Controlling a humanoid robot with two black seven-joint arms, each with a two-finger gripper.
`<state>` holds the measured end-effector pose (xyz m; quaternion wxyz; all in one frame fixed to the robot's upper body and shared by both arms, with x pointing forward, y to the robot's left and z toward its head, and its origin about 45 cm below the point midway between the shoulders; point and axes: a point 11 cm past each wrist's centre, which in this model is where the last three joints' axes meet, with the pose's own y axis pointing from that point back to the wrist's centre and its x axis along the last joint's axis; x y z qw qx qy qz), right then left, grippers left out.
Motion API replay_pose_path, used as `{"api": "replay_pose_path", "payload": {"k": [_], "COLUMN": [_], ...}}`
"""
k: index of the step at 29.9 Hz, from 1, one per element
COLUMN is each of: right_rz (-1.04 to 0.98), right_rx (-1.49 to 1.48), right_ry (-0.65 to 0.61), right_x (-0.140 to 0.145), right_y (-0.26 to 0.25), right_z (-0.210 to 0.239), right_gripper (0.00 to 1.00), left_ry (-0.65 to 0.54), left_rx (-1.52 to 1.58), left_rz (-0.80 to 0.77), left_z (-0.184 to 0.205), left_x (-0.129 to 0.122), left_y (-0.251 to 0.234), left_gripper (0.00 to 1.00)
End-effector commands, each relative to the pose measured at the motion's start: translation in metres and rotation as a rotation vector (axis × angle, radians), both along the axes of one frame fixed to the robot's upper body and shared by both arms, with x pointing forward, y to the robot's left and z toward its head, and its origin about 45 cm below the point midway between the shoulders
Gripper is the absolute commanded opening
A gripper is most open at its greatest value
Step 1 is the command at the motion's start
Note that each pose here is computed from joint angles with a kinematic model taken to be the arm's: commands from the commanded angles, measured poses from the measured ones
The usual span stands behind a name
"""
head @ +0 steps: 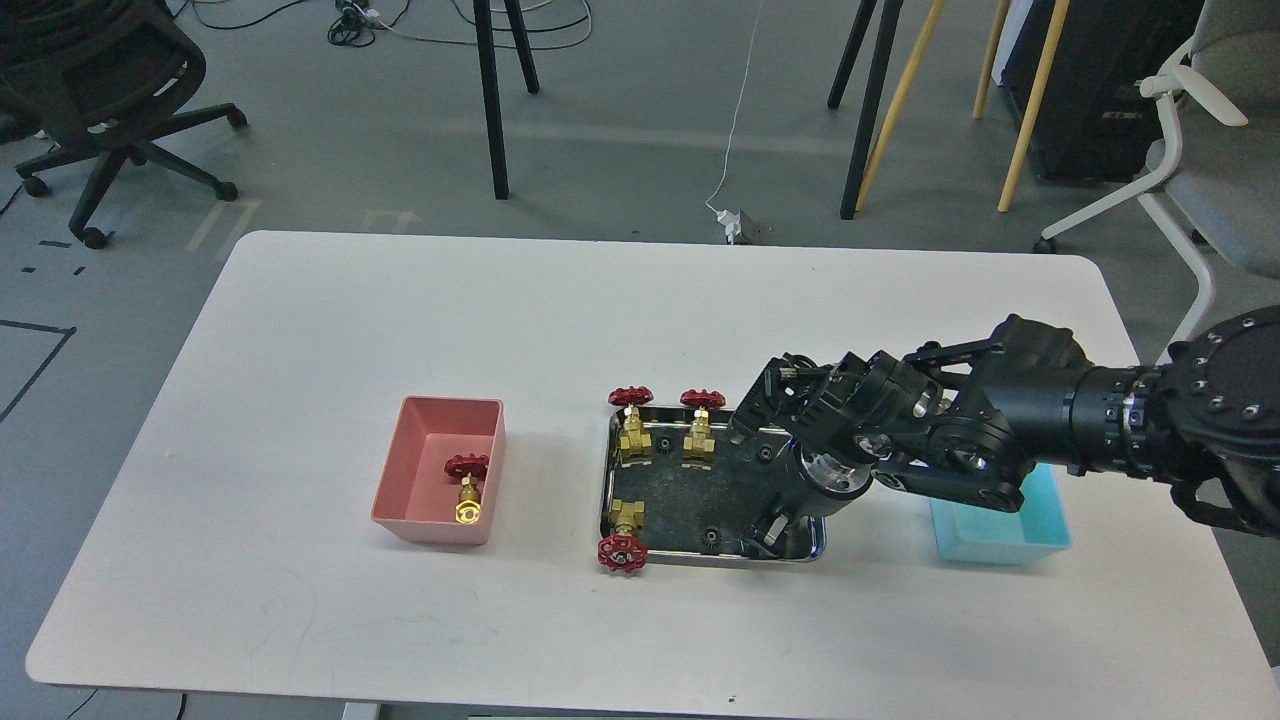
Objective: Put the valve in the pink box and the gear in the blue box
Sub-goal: 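Lower the right gripper onto a small black gear on the tray, then grasp the gear with the right gripper and lift it toward the blue box, then lower the gear into the blue box and open the right gripper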
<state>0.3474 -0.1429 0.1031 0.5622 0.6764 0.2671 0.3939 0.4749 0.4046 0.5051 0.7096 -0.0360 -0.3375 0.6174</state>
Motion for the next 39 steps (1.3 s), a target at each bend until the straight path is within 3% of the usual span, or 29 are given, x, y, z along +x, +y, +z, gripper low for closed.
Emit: {"api": "replay_pose_path", "payload": {"k": [1,5,13,17,22,31,39], "right_rz": [0.002,0.006,-0.009,-0.113,-0.252,-0.468,-0.559], "right_rx": [0.000,0.001,0.039,0.078,0.145,0.158,0.104], "right_ry": [-0.001,-0.004,-0.061,-0.109,-0.125,-0.109,-0.045], "right_x": [0.000,0.001,0.023,0.047,0.053,0.005,-0.024], "right_y": [0.001,0.002,0.009,-0.020,-0.075,-0.193,-0.233], "right_z": [0.001,0.003,0.033,0.060,0.093,0.123,0.092], "right_gripper": [0.23,0.12,0.07,0.07,0.07,0.08,0.10], "left_ry": [0.000,0.000,-0.001,0.000,0.001,0.000,-0.004], "left_rx": [0.001,0.001,0.001,0.001,0.001,0.003,0.002], "left_rz": [0.001,0.004,0.004,0.006,0.006,0.008,0.007], "left_z": [0.000,0.000,0.000,0.000,-0.001,-0.001,0.000], "left_x": [0.000,0.000,0.000,0.000,0.000,0.000,-0.001], "left_y": [0.000,0.001,0.000,0.000,0.001,0.002,0.002], "left_gripper": [0.96,0.96,0.96,0.96,0.96,0.96,0.96]}}
